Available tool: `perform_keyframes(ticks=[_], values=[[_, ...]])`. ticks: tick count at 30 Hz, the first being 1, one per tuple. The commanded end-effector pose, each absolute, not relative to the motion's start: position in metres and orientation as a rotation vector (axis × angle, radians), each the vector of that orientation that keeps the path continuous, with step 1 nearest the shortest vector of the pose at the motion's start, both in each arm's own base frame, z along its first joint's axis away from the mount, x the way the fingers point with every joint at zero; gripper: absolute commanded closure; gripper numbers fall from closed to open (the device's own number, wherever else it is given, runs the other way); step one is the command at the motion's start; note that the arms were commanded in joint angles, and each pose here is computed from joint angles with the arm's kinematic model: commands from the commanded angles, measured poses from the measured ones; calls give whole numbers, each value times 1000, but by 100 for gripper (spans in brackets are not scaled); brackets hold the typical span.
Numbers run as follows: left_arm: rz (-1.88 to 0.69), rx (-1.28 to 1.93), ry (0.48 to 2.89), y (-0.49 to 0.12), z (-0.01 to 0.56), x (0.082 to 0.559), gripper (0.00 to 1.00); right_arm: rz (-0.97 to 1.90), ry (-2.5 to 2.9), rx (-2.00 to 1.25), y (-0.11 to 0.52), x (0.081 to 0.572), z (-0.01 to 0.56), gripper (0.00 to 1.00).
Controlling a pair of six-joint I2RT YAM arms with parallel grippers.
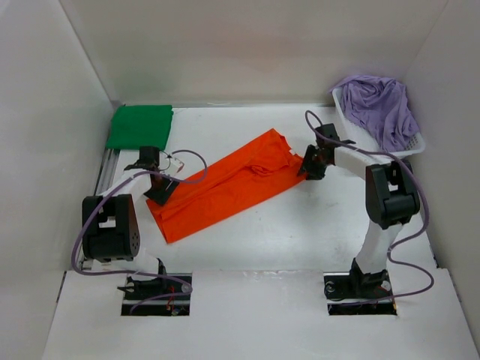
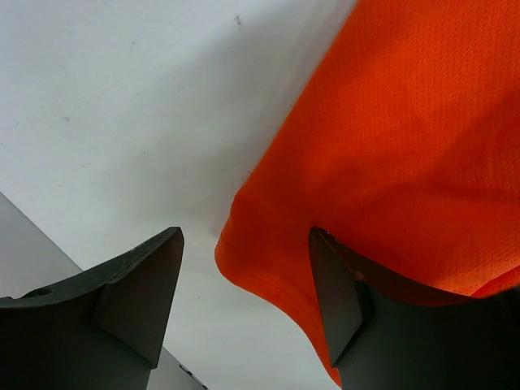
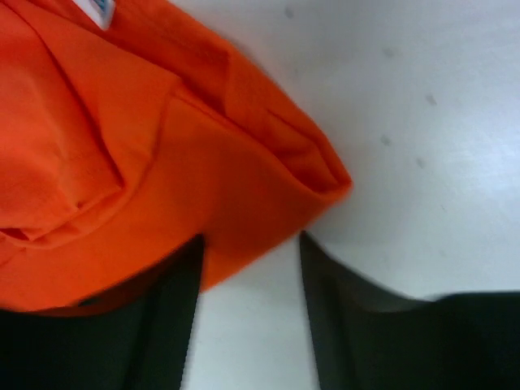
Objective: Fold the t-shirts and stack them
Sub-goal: Rotate the tshirt 90 degrees
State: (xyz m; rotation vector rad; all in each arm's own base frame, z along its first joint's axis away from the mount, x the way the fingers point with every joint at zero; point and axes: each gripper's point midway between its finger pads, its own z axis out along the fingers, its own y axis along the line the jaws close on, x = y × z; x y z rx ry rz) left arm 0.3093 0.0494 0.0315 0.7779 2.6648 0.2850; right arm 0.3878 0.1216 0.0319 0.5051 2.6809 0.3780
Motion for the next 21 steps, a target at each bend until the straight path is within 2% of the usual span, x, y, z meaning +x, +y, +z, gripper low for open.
perform_keyframes(ticks=[1,2,3,4,6,8,9,10,12,14,17,21], values=[[308,772,2641,51,38,304,38,515,2564,490,144,437,55,57],[312,769,2638,51,39,303,38,524,2566,488,147,442,56,67],[316,766,2633,51,42,300,38,539,2563,481,150,453,59,81],[318,763,2624,51,45,299,38,548,2559,479,151,464,61,89],[319,766,2606,49,51,296,37,548,2536,485,147,491,67,94],[316,774,2580,45,60,294,36,534,2498,484,145,527,80,94],[313,784,2568,42,63,293,35,533,2473,460,148,547,90,90],[312,794,2559,39,66,291,35,536,2444,426,151,564,103,81],[303,817,2548,33,71,288,34,540,2384,342,162,589,132,53],[289,839,2549,29,71,283,34,531,2353,274,174,594,156,37],[280,854,2552,25,66,275,34,473,2373,273,176,566,165,30],[255,808,2544,21,62,272,34,469,2382,266,195,479,155,27]])
